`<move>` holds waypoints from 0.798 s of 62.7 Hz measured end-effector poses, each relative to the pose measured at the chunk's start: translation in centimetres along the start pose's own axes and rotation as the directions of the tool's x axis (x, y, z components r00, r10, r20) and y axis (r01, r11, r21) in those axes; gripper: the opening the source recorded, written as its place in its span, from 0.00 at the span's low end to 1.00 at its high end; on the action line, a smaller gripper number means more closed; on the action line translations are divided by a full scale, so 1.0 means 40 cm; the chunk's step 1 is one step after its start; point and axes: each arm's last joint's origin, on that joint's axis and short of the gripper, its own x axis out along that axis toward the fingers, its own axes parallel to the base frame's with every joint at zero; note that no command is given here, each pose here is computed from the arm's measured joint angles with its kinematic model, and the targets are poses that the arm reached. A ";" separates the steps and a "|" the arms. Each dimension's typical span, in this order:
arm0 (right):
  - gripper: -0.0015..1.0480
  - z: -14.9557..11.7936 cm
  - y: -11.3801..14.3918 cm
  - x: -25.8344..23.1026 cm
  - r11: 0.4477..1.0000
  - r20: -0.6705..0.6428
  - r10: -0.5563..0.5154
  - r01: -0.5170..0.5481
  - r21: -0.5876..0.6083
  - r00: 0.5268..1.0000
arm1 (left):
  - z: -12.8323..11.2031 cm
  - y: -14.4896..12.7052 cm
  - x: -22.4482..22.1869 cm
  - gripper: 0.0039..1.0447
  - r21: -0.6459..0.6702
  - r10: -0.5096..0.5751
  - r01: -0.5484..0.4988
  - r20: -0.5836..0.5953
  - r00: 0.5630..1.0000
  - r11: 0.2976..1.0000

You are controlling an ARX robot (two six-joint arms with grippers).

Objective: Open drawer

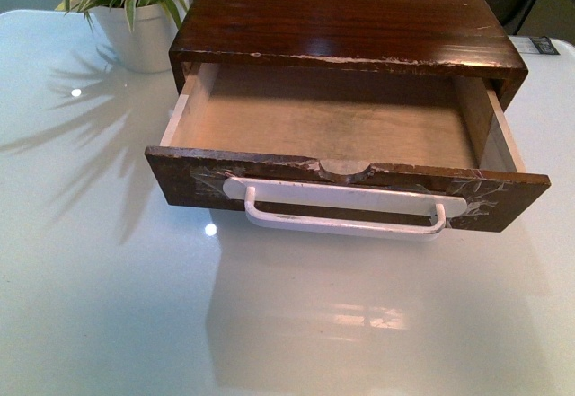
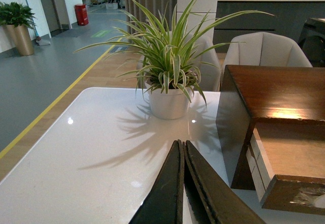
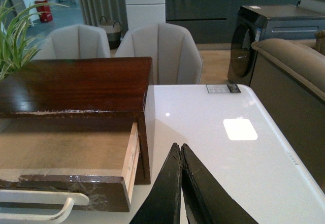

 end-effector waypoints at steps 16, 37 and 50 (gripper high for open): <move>0.40 0.000 0.000 0.000 1.000 0.000 0.000 0.000 0.000 1.000 | 0.000 0.000 0.000 0.45 0.000 0.000 0.000 0.000 1.000 1.000; 0.91 0.000 0.000 0.000 1.000 0.000 0.000 0.000 0.001 1.000 | 0.000 0.000 0.000 0.92 0.000 0.000 0.000 0.000 1.000 1.000; 0.91 0.000 0.000 0.000 1.000 0.000 0.000 0.000 0.001 1.000 | 0.000 0.000 0.000 0.92 0.000 0.000 0.000 0.000 1.000 1.000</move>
